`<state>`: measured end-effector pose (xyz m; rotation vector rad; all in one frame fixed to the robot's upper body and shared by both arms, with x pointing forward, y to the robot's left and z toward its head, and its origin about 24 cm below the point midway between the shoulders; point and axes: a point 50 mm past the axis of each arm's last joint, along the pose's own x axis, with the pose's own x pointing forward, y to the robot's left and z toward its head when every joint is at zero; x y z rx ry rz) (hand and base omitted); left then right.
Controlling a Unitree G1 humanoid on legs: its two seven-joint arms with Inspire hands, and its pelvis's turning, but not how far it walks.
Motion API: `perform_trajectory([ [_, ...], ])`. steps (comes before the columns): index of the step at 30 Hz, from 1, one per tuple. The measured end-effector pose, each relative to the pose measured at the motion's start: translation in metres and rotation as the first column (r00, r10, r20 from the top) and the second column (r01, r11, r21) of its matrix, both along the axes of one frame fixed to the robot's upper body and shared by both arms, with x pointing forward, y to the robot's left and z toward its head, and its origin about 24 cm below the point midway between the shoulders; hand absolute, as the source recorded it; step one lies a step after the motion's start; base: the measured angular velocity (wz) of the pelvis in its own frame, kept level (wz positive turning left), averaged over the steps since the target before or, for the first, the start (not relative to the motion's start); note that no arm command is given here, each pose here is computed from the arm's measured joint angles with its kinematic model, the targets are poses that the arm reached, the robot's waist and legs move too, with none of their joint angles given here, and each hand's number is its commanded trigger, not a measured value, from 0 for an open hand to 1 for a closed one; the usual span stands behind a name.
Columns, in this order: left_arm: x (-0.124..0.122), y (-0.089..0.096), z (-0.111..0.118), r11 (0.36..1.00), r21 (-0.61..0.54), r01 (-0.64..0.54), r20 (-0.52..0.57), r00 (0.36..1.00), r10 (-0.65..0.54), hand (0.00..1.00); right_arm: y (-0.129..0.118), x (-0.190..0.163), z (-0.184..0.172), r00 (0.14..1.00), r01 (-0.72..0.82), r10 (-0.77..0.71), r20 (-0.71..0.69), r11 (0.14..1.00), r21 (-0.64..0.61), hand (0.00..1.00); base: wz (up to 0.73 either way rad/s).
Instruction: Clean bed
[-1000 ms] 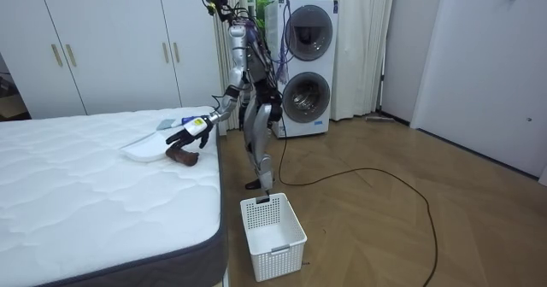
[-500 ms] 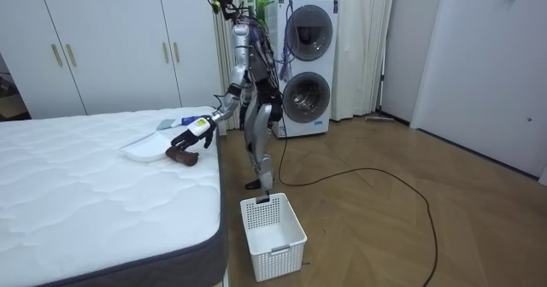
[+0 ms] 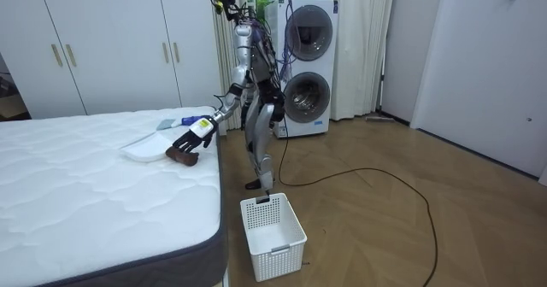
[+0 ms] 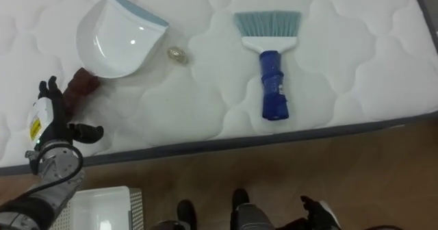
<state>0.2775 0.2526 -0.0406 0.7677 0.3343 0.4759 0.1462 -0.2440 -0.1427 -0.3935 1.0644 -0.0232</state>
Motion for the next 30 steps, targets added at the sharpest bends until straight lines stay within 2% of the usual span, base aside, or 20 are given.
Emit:
perform_trajectory([
  [4, 0.001, 0.003, 0.0, 0.999, -0.045, -0.017, -0.005, 1.0, 0.016, 0.0, -0.001, -0.003, -0.001, 1.0, 0.011, -0.011, -0.004, 1.0, 0.003, 0.0, 0.0],
  [11, 0.004, 0.01, 0.004, 0.998, -0.047, -0.03, -0.012, 1.0, 0.029, 0.0, -0.002, -0.009, -0.003, 1.0, 0.013, -0.013, -0.022, 1.0, -0.003, 0.0, 0.0],
  [30, 0.022, 0.02, 0.027, 1.0, 0.007, 0.006, 0.028, 1.0, -0.006, 0.0, -0.005, -0.019, -0.005, 0.999, 0.014, -0.015, -0.046, 0.999, -0.03, 0.0, -0.01],
])
